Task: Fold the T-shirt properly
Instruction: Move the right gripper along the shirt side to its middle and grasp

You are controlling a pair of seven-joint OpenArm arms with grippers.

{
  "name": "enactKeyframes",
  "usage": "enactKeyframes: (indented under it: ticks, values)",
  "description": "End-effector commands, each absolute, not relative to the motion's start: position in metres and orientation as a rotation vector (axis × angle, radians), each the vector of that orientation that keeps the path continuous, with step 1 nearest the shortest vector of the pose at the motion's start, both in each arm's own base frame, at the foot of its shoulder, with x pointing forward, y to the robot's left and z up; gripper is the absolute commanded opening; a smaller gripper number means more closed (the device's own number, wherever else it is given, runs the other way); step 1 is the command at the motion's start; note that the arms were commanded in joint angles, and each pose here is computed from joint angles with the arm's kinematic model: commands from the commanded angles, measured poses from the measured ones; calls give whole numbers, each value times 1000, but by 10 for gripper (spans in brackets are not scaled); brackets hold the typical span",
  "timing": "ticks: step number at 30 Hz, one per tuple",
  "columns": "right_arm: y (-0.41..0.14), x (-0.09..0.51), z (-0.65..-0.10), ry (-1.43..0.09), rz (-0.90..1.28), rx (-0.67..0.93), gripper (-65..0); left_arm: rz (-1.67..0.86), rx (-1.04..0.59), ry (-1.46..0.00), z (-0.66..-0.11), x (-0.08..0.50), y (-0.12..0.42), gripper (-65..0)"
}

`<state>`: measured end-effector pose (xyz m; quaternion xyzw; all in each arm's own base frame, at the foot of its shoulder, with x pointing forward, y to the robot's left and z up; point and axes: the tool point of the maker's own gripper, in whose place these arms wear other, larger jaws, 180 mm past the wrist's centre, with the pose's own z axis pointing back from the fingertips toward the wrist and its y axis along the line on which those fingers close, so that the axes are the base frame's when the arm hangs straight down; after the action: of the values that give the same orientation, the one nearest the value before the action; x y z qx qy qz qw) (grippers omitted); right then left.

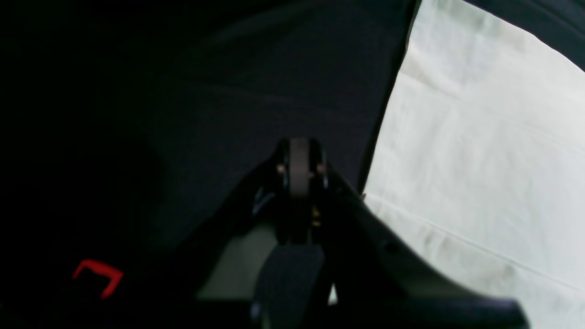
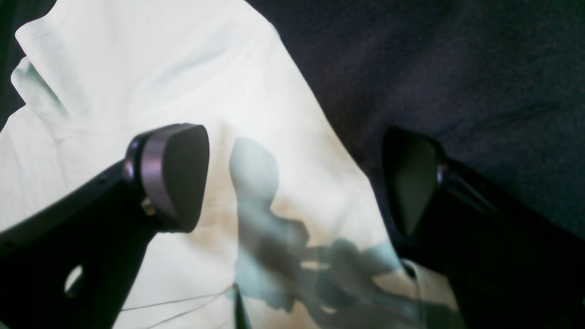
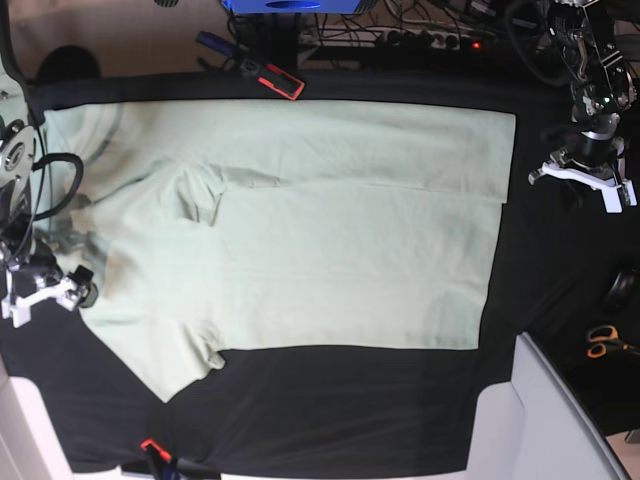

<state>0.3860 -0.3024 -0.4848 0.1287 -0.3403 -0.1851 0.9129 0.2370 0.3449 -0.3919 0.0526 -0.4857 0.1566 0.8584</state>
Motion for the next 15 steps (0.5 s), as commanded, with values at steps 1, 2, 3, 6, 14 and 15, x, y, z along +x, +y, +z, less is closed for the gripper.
enactKeyframes:
  ticks: [1,2,3,6,14,15]
  values:
    - [-309,397,-473,-733,-380,259,-102,321,125,-1070,-377,244,351,-650]
    - [-309,396,-473,-731,-380,259,-102,320,123,-1071,-377,245,351,-650]
    - [-309,396,-473,-731,-380,259,-103,320,123,-1071,-377,245,350,-650]
    - [-308,392,-477,-722,-381,259,-123,321,118,-1082,-375,250,349,-650]
    - [-301,388,-483,-708,-379,268,-287,356,81,-968,-394,258,348,-650]
    - [-301,388,-483,-708,-379,268,-287,355,78,-968,-393,259,348,-650]
